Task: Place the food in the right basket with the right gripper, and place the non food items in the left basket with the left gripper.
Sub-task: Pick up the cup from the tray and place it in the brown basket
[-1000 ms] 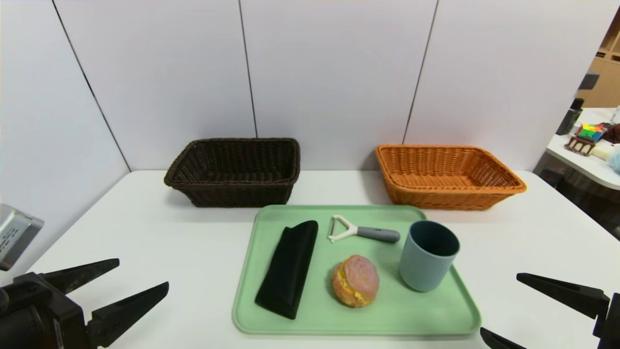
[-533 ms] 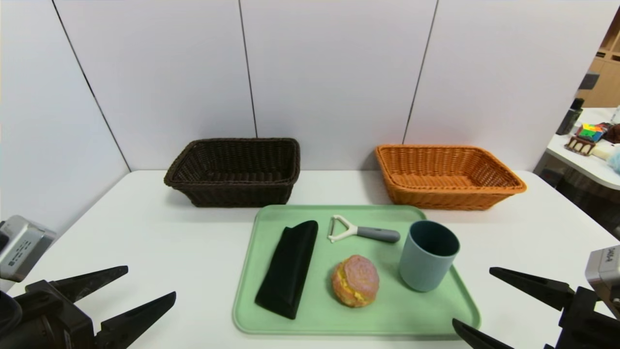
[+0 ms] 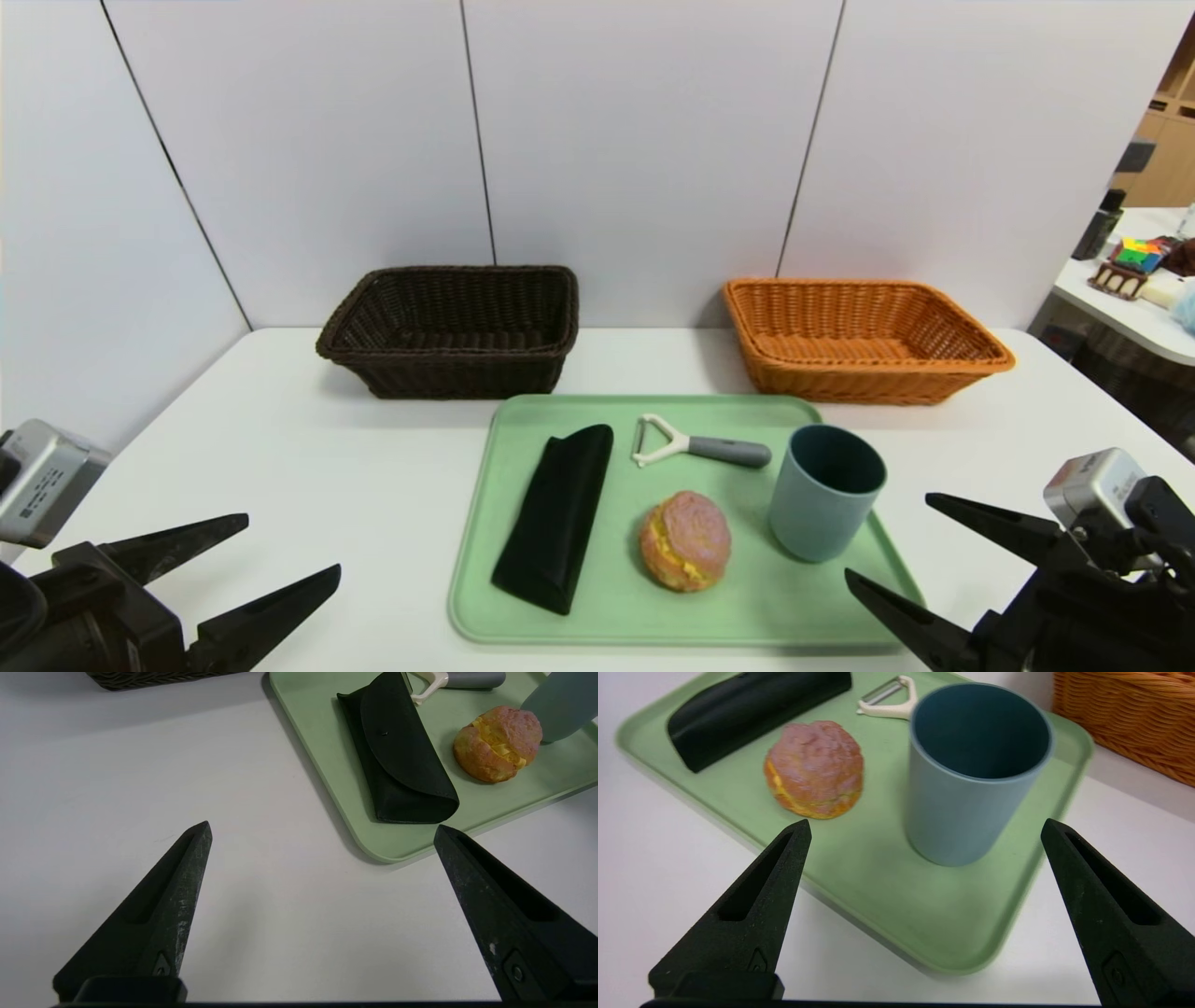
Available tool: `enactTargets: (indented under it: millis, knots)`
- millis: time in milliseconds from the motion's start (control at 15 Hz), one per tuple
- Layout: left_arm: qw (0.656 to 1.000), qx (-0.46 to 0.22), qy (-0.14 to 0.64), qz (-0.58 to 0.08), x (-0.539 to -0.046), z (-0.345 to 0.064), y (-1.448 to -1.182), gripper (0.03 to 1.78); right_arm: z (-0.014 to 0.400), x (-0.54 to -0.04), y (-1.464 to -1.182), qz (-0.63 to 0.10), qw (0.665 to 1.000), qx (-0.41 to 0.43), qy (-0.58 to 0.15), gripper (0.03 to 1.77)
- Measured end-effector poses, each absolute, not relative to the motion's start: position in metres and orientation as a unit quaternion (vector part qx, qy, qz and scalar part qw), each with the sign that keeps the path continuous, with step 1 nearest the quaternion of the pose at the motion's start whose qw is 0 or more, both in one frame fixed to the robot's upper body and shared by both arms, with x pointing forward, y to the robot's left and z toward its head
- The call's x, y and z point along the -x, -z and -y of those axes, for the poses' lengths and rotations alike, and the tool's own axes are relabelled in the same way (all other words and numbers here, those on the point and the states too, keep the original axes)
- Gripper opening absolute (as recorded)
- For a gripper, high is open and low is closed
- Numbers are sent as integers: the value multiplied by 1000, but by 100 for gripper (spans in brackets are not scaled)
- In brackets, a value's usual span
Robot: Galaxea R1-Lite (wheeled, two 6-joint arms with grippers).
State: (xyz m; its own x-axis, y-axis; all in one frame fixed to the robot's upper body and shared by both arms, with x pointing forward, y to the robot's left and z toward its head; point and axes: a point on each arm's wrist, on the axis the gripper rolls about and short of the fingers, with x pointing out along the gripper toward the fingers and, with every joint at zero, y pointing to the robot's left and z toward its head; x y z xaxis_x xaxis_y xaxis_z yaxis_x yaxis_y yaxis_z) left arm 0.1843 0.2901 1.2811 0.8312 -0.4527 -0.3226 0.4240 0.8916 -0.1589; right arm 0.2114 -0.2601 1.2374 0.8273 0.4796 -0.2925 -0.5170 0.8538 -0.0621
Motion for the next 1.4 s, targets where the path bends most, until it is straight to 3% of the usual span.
enactTargets:
  millis: [533, 1400]
  knots:
    - [956, 40, 229, -179, -185, -290, -1282, 169, 262, -223, -1236, -122, 959, 70, -245, 170]
    - [955, 40, 231, -182, -184, -290, -1280, 169, 249, -266, -1209, -105, 963, 72, -237, 170]
